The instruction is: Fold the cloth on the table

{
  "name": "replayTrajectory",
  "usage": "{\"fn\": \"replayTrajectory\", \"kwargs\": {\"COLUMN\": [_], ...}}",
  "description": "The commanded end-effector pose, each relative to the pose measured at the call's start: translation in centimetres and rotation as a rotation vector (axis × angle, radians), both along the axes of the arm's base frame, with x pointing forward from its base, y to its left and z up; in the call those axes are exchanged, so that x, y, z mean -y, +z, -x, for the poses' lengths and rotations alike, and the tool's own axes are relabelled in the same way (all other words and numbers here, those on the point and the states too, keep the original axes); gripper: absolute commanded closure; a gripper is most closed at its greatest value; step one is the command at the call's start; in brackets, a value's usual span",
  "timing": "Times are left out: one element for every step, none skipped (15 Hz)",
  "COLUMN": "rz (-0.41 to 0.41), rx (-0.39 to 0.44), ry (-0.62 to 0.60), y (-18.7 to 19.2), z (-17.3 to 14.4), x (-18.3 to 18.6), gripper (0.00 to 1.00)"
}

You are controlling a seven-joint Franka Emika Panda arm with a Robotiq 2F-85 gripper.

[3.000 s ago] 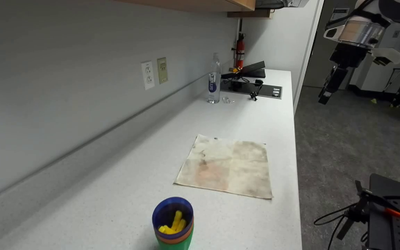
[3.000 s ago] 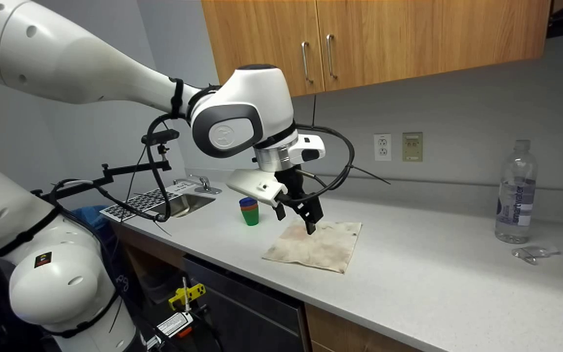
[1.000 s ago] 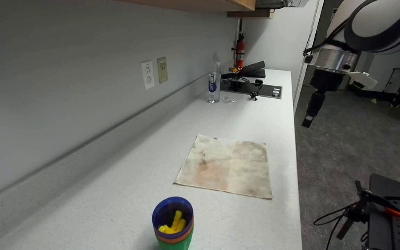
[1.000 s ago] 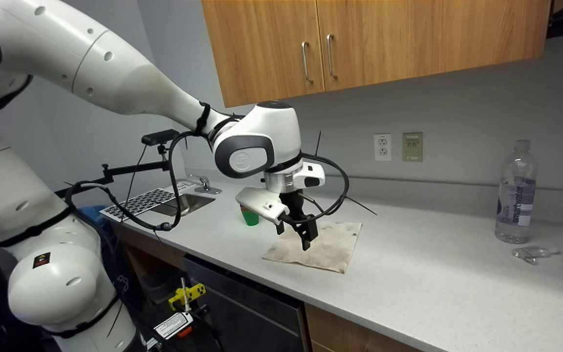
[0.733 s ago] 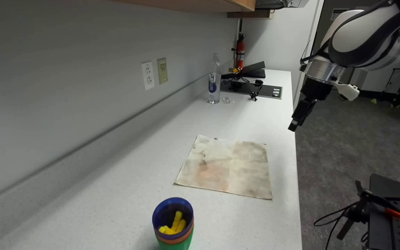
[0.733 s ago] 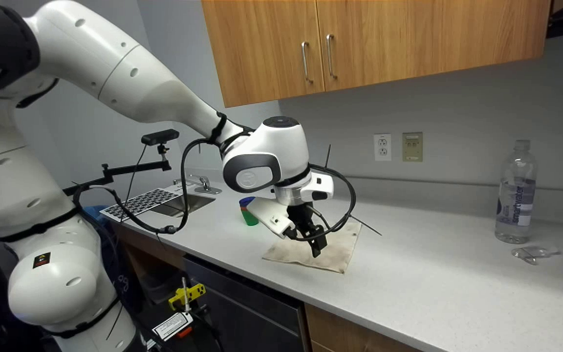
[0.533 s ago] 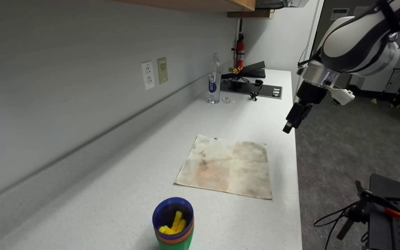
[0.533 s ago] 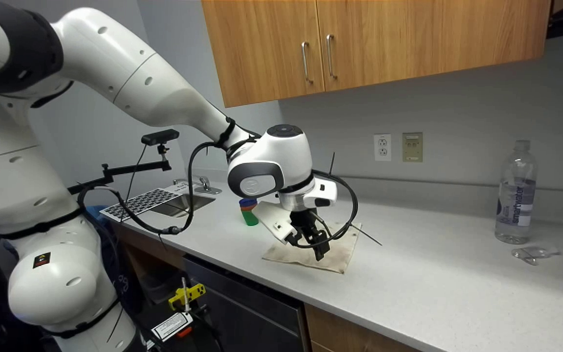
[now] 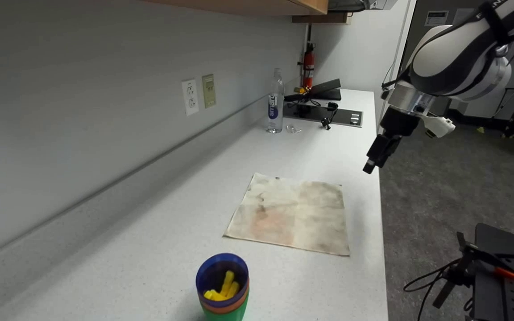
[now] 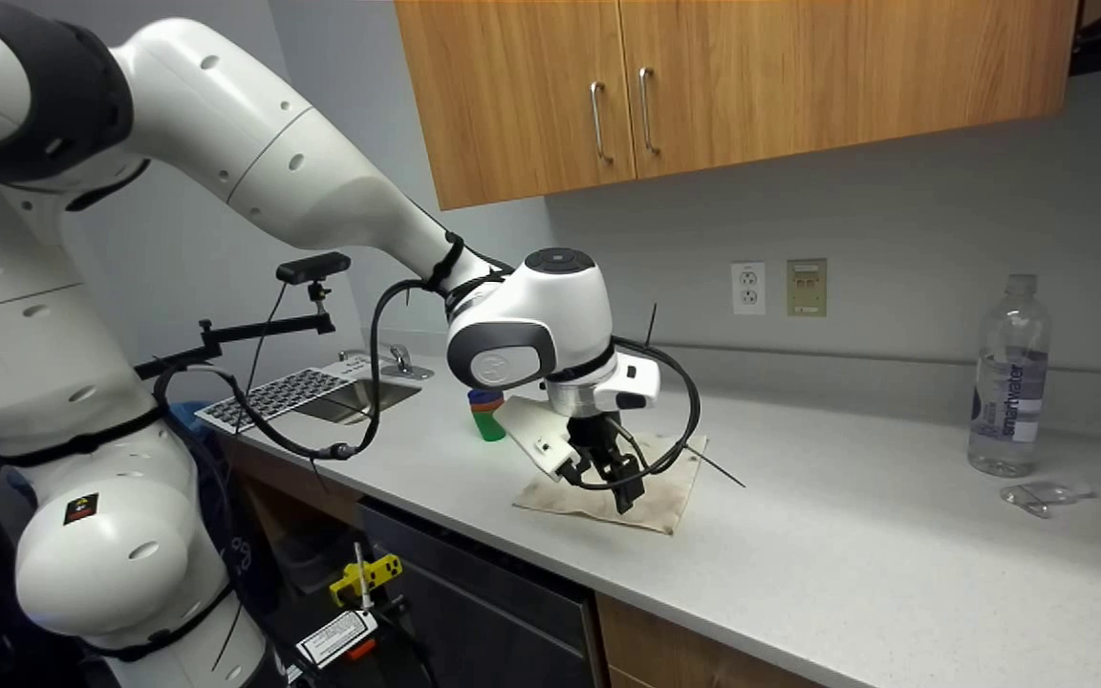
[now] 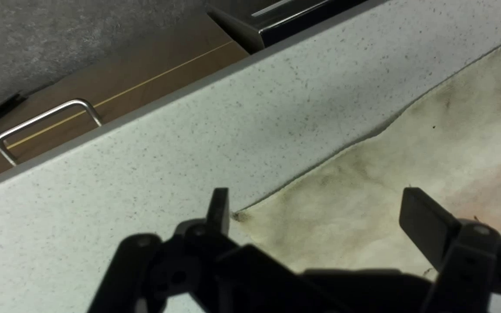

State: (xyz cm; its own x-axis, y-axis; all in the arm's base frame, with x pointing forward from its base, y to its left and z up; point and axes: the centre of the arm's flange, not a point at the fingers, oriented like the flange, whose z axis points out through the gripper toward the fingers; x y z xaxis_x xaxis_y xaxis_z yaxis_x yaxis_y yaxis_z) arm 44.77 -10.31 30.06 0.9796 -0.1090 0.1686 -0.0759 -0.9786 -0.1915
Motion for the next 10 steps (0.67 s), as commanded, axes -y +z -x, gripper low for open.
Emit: {"fn": "replayTrajectory", "kwargs": {"rz": [-0.038,-0.048,-0.054,-0.061,-0.07,-0.077,-0.078,-0.08,-0.08,-0.082], "rx": [0.03,0.033,0.034,0.03,0.029,0.025,0.019,0.011,0.004,0.003], "ry": [-0.052,-0.069,-0.083,-0.097,-0.106,-0.116,-0.123,-0.129,-0.138,-0.152], "y": [-1.1,-1.4,-1.7,-2.2,-2.6,-3.0,-3.5,-4.2,-4.7,-5.3], "z": [-1.7,-2.1,-2.4,-2.8,-3.2,-3.4,-3.6,-3.7,-3.9,-4.2], "x": [0.3,0.2,0.1,0.0,-0.1,-0.2,-0.3,-0.2,-0.2,-0.1], "gripper": [0.0,0.0,0.0,0.0,0.0,0.0,0.0,0.0,0.0,0.0]}}
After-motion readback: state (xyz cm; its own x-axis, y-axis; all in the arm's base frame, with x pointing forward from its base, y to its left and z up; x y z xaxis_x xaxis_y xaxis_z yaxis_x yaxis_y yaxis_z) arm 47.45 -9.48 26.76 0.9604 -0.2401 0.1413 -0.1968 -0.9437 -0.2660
